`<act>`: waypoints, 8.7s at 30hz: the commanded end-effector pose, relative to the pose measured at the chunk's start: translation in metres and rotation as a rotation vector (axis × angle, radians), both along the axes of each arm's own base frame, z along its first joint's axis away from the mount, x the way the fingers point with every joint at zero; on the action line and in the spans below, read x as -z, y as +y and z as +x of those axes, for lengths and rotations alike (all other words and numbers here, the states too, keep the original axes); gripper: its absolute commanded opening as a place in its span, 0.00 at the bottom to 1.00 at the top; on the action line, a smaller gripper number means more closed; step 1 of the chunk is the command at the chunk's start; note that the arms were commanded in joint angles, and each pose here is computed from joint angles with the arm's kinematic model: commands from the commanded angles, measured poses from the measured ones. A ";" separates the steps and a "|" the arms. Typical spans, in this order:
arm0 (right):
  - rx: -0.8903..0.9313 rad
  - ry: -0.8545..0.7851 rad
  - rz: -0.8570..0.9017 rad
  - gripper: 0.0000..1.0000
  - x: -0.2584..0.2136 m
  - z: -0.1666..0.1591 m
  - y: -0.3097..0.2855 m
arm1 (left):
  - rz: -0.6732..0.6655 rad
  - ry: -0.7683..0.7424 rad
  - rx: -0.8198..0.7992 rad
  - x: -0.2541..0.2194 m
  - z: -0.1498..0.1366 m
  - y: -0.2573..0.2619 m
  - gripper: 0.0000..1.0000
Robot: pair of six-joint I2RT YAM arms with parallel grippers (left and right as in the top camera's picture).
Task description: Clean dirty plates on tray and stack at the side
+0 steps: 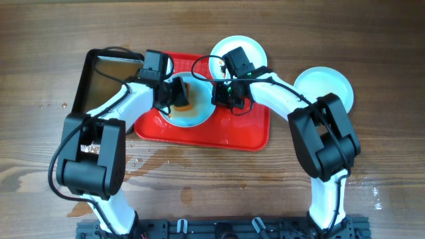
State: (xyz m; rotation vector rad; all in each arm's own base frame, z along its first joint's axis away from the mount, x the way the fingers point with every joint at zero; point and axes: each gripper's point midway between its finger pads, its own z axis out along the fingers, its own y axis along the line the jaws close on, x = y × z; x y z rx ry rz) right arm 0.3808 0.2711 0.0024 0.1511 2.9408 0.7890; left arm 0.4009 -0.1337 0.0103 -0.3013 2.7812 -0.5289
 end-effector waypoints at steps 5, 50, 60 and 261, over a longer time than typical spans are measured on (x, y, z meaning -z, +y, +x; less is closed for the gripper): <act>-0.016 -0.007 0.017 0.04 -0.005 -0.001 0.004 | -0.050 0.184 0.199 0.010 -0.054 -0.014 0.04; -0.067 -0.025 0.054 0.05 -0.009 -0.002 0.011 | -0.196 -0.073 -0.129 -0.075 0.023 0.045 0.04; -0.061 -0.051 0.052 0.27 -0.010 0.004 0.012 | -0.190 -0.212 -0.221 -0.142 0.018 0.091 0.04; 0.129 -0.001 -0.070 0.04 0.019 0.007 0.000 | 0.037 -0.558 -0.524 -0.115 0.061 0.070 0.04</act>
